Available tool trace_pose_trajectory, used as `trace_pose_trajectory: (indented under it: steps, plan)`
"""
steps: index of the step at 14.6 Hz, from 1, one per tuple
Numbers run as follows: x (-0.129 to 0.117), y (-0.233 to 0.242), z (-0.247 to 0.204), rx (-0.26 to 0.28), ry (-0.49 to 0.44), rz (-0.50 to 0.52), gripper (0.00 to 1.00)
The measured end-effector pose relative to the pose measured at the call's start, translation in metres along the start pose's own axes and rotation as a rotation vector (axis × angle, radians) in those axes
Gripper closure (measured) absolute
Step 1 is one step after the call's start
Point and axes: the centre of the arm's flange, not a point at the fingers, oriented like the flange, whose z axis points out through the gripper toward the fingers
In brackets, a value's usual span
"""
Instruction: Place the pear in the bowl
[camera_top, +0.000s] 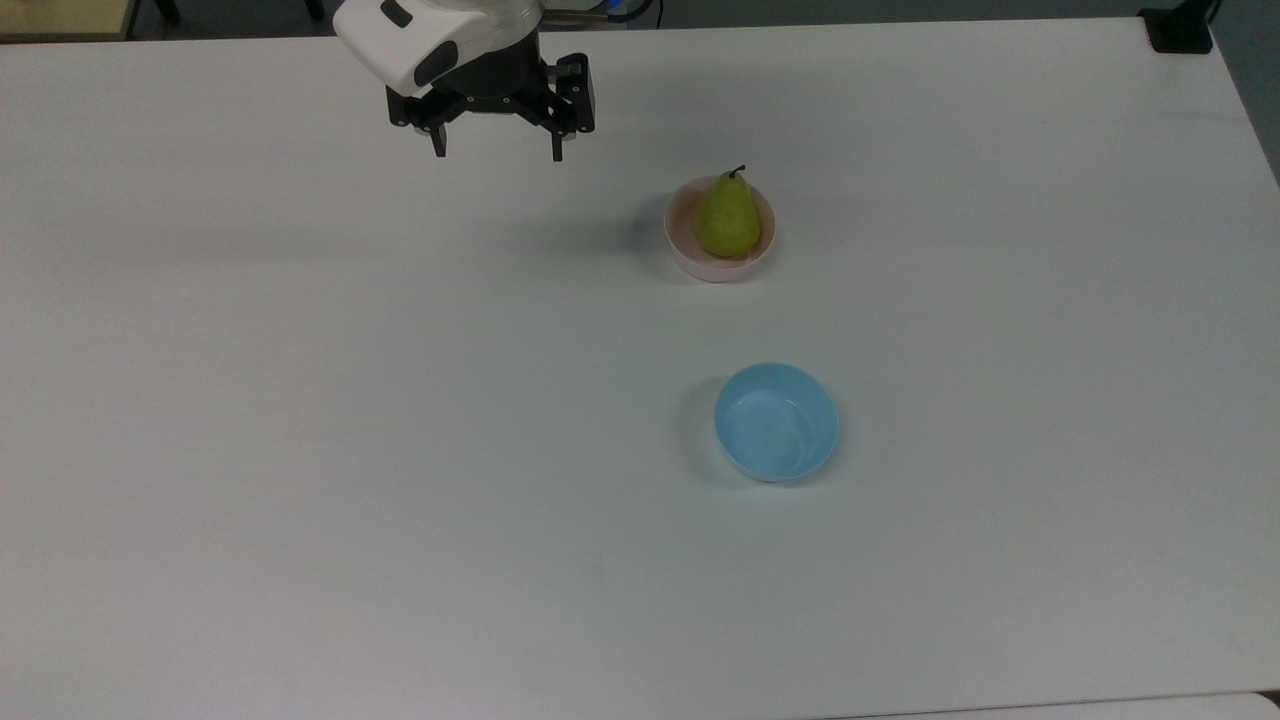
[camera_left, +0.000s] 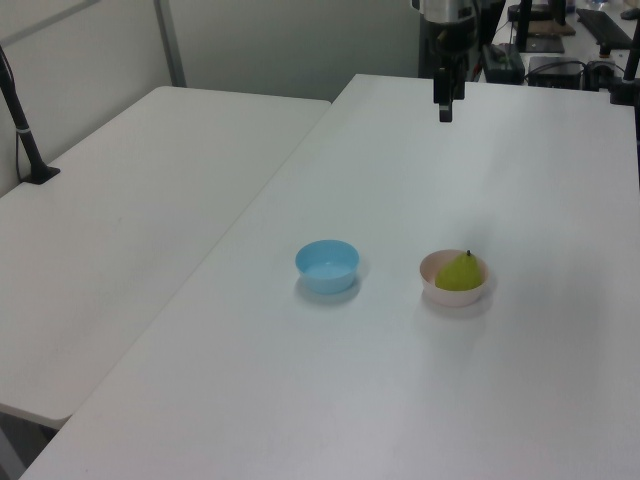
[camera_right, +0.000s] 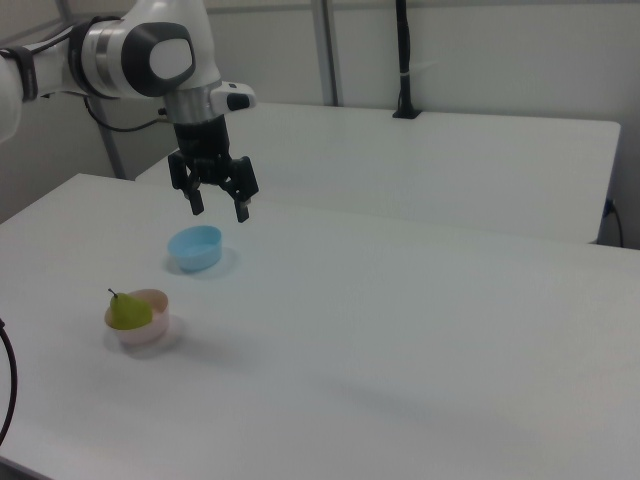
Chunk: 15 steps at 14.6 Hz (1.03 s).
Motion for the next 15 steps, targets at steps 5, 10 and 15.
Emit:
trace_pose_trajectory:
  steps: [5, 10, 15]
  plan:
    - [0.0000, 0.0023, 0.0002, 0.000, 0.000, 0.004, 0.00]
    - [0.0000, 0.0026, 0.0011, 0.000, -0.002, 0.005, 0.00]
    - [0.0000, 0.0045, 0.0012, 0.000, -0.002, 0.008, 0.00]
